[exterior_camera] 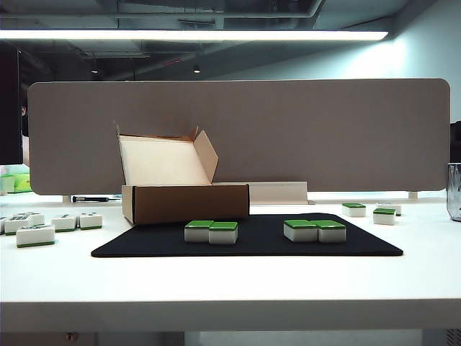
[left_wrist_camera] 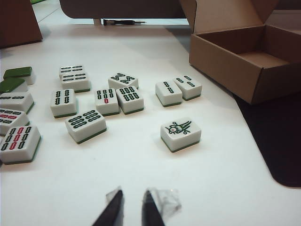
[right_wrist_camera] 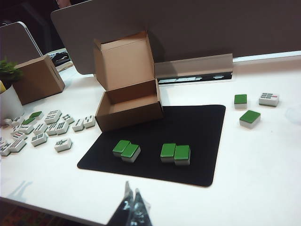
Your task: Pick up four mahjong tiles and put them into the paper box.
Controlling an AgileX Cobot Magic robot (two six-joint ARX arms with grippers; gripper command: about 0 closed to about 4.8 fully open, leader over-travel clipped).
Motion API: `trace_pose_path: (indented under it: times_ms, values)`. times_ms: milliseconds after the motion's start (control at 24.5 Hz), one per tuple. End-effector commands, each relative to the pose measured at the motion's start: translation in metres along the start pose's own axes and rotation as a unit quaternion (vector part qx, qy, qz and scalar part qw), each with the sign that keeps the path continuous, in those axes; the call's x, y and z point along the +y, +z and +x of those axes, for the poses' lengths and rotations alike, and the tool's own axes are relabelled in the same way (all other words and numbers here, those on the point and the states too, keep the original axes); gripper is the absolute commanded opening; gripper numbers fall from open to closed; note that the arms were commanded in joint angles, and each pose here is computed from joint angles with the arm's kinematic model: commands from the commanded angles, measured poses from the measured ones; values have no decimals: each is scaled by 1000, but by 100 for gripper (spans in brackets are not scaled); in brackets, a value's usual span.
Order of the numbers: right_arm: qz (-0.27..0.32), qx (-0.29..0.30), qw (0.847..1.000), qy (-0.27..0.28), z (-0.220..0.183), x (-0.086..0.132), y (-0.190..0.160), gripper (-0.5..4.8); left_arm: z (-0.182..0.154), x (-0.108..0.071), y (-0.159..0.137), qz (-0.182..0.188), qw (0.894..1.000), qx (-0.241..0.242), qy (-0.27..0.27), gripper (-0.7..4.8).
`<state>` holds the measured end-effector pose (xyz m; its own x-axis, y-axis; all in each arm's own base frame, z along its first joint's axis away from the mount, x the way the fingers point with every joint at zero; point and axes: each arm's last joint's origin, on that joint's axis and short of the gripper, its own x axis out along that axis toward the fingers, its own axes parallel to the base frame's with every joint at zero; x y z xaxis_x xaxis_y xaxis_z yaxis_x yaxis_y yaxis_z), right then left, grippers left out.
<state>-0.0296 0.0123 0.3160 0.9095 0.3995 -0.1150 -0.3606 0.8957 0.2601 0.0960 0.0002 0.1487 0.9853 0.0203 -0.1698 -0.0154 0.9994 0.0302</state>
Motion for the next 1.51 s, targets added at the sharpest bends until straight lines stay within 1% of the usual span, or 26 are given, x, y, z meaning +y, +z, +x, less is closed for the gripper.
trace_pose_path:
  times_ms: [41, 163, 204, 326, 408, 530, 612, 693, 734, 857, 938, 1061, 1183, 1224, 1346, 1428, 1509]
  values:
    - [-3, -4, 1000, 20, -6, 4, 0, -1, 0, 0, -2, 2, 1000, 7, -1, 49]
    - [4, 22, 997, 72, -7, 7, -3, -1, 0, 0, -1, 2, 1000, 6, -2, 49]
    - [9, 33, 996, 77, -7, 7, -5, -1, 0, 0, -1, 1, 1000, 6, -2, 49]
    - [27, 64, 995, 69, -8, 6, -12, -1, 0, 0, -1, 0, 1000, 6, -2, 49]
    - [30, 69, 995, 68, -8, 5, -13, -1, 0, 0, 0, -1, 1000, 5, -6, 49]
    - [32, 72, 995, 67, -8, 5, -14, -1, -2, -1, 6, -20, 1000, -6, -16, 49]
    - [32, 72, 995, 67, -8, 5, -14, -1, -6, 0, 17, -22, 999, -23, -18, 49]
    - [32, 72, 995, 67, -8, 5, -14, -1, -13, 0, 34, -32, 998, -49, -27, 49]
    - [32, 72, 995, 67, -8, 5, -14, -1, -19, 0, 47, -36, 997, -67, -28, 49]
    - [32, 73, 995, 67, -8, 5, -14, -1, -26, 1, 67, -35, 995, -89, -30, 49]
    - [32, 73, 995, 67, -8, 5, -14, -1, -31, 1, 86, -34, 994, -98, -41, 49]
    - [32, 73, 995, 67, -8, 5, -14, -1, -28, 0, 116, -27, 994, -86, -61, 52]
    - [32, 74, 994, 67, -8, 5, -14, -1, -14, 0, 149, -27, 995, -64, -73, 52]
    - [32, 74, 994, 67, -8, 5, -14, -1, -10, 0, 155, -27, 995, -59, -73, 52]
    - [33, 74, 994, 67, -8, 5, -14, -1, 12, 0, 183, -28, 996, -36, -81, 52]
    - [32, 74, 994, 67, -8, 5, -14, -1, 28, -1, 196, -28, 995, -18, -98, 52]
    - [32, 74, 994, 67, -8, 5, -14, -1, 45, -3, 203, -30, 993, 2, -116, 52]
